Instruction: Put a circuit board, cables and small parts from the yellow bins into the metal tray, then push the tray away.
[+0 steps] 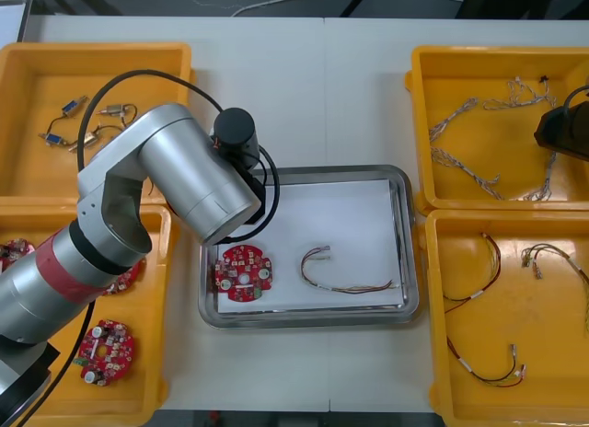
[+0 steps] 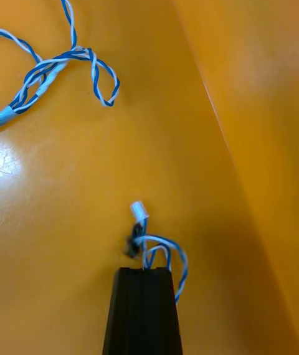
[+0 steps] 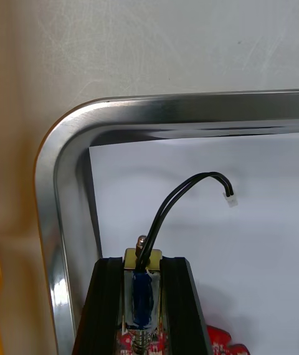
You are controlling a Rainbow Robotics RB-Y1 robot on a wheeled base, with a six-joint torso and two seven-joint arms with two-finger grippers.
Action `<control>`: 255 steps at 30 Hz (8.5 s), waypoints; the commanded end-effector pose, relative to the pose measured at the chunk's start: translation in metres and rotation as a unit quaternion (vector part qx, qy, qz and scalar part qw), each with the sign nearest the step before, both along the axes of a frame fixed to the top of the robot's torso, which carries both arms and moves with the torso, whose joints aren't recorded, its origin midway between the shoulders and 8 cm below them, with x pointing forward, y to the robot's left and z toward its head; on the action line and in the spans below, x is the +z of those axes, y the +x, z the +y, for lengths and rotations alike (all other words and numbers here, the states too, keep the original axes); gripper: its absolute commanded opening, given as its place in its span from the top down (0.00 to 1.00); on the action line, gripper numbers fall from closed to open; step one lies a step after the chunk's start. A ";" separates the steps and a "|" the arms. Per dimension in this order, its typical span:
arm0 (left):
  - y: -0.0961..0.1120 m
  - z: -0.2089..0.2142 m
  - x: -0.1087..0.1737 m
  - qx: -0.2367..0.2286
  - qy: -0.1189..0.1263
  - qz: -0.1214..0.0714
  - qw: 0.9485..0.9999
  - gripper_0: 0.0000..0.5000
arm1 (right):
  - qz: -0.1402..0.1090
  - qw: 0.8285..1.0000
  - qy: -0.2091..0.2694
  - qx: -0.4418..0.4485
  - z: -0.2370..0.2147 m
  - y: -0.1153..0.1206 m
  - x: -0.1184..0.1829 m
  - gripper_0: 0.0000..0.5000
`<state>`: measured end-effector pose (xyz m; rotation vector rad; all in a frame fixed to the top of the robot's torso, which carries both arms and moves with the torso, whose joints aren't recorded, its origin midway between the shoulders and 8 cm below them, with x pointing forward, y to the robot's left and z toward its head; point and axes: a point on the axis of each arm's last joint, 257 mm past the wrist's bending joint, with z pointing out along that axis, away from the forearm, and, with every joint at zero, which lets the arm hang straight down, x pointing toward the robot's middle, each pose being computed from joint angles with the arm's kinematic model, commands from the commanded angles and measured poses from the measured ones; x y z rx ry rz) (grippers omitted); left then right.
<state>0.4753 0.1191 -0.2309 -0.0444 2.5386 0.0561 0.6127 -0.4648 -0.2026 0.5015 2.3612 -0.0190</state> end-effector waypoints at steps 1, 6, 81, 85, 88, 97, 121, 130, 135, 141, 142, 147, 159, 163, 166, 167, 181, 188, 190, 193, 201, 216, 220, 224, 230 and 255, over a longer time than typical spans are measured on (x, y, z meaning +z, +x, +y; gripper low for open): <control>-0.006 -0.018 -0.006 -0.006 -0.014 0.000 1.000 1.00 | -0.010 1.000 -0.026 -0.007 -0.025 -0.003 0.016 1.00; -0.005 -0.022 -0.010 -0.011 -0.016 0.001 1.000 1.00 | -0.012 1.000 -0.018 -0.008 -0.024 -0.002 0.020 1.00; -0.014 -0.003 0.090 0.009 -0.096 -0.058 0.994 0.00 | 0.132 0.983 -0.019 0.126 0.070 -0.026 0.035 0.00; -0.015 0.013 0.100 0.014 -0.094 -0.050 0.994 0.00 | 0.140 0.981 -0.014 0.131 0.072 -0.031 0.020 0.00; -0.014 0.028 0.110 0.020 -0.093 -0.049 0.994 0.00 | 0.144 0.980 -0.014 0.134 0.074 -0.034 0.007 0.00; -0.008 0.068 0.132 0.039 -0.095 -0.054 0.993 0.00 | 0.139 0.980 -0.012 0.138 0.081 -0.032 -0.013 0.00; 0.015 0.176 0.132 0.063 -0.028 -0.045 0.997 0.00 | 0.140 0.981 -0.012 0.137 0.083 -0.034 -0.029 0.14; 0.018 0.204 0.132 0.043 -0.014 -0.063 0.997 0.00 | 0.133 0.981 -0.017 0.139 0.081 -0.031 -0.024 1.00; 0.022 0.214 0.131 0.036 -0.014 -0.080 0.996 0.00 | 0.117 0.982 -0.034 0.146 0.075 -0.027 -0.003 1.00; 0.024 0.227 0.123 0.041 -0.016 -0.096 0.994 0.00 | 0.096 0.980 -0.062 0.162 0.071 -0.024 0.032 1.00; 0.025 0.228 0.121 0.041 -0.016 -0.097 0.994 0.00 | 0.094 0.980 -0.064 0.163 0.070 -0.024 0.035 1.00; 0.026 0.236 0.114 0.044 -0.007 -0.096 0.994 0.00 | 0.086 0.977 -0.082 0.176 0.071 -0.026 0.057 1.00; 0.031 0.237 0.109 0.045 -0.016 -0.097 0.994 0.00 | 0.113 0.959 -0.118 0.230 0.090 -0.058 0.092 1.00; 0.031 0.235 0.109 0.041 -0.016 -0.097 0.994 0.00 | 0.126 0.943 -0.143 0.272 0.101 -0.071 0.102 1.00; 0.031 0.234 0.109 0.039 -0.016 -0.097 0.994 0.00 | 0.135 0.924 -0.171 0.315 0.108 -0.080 0.107 1.00; 0.032 0.234 0.110 0.038 -0.016 -0.098 0.994 0.00 | 0.137 0.916 -0.182 0.331 0.112 -0.083 0.110 1.00; 0.033 0.231 0.111 0.029 -0.015 -0.101 0.994 0.00 | 0.081 0.808 -0.302 0.500 0.190 -0.086 0.135 1.00; 0.034 0.232 0.111 0.025 -0.011 -0.102 0.994 0.00 | 0.079 0.739 -0.351 0.569 0.251 -0.097 0.118 1.00; 0.034 0.232 0.111 0.024 -0.010 -0.103 0.994 0.00 | 0.082 0.720 -0.363 0.585 0.267 -0.101 0.111 1.00; 0.035 0.232 0.112 0.023 -0.009 -0.104 0.994 0.00 | 0.088 0.694 -0.380 0.605 0.291 -0.108 0.098 1.00; 0.040 0.230 0.112 0.015 -0.008 -0.111 0.994 0.00 | 0.109 0.634 -0.397 0.654 0.347 -0.130 0.056 1.00; 0.046 0.235 0.111 -0.033 0.035 -0.107 0.993 0.00 | 0.088 0.608 -0.364 0.700 0.386 -0.130 -0.013 1.00; 0.046 0.236 0.110 -0.036 0.038 -0.106 0.993 0.00 | 0.091 0.606 -0.359 0.704 0.385 -0.128 -0.028 1.00; 0.048 0.239 0.109 -0.036 0.040 -0.104 0.993 0.00 | 0.098 0.599 -0.363 0.707 0.386 -0.128 -0.042 1.00; 0.052 0.241 0.107 -0.032 0.032 -0.099 0.994 0.00 | 0.101 0.601 -0.368 0.702 0.382 -0.128 -0.050 0.80; 0.074 0.225 0.100 0.011 -0.013 -0.095 0.995 0.00 | 0.102 0.626 -0.359 0.684 0.371 -0.138 0.005 0.00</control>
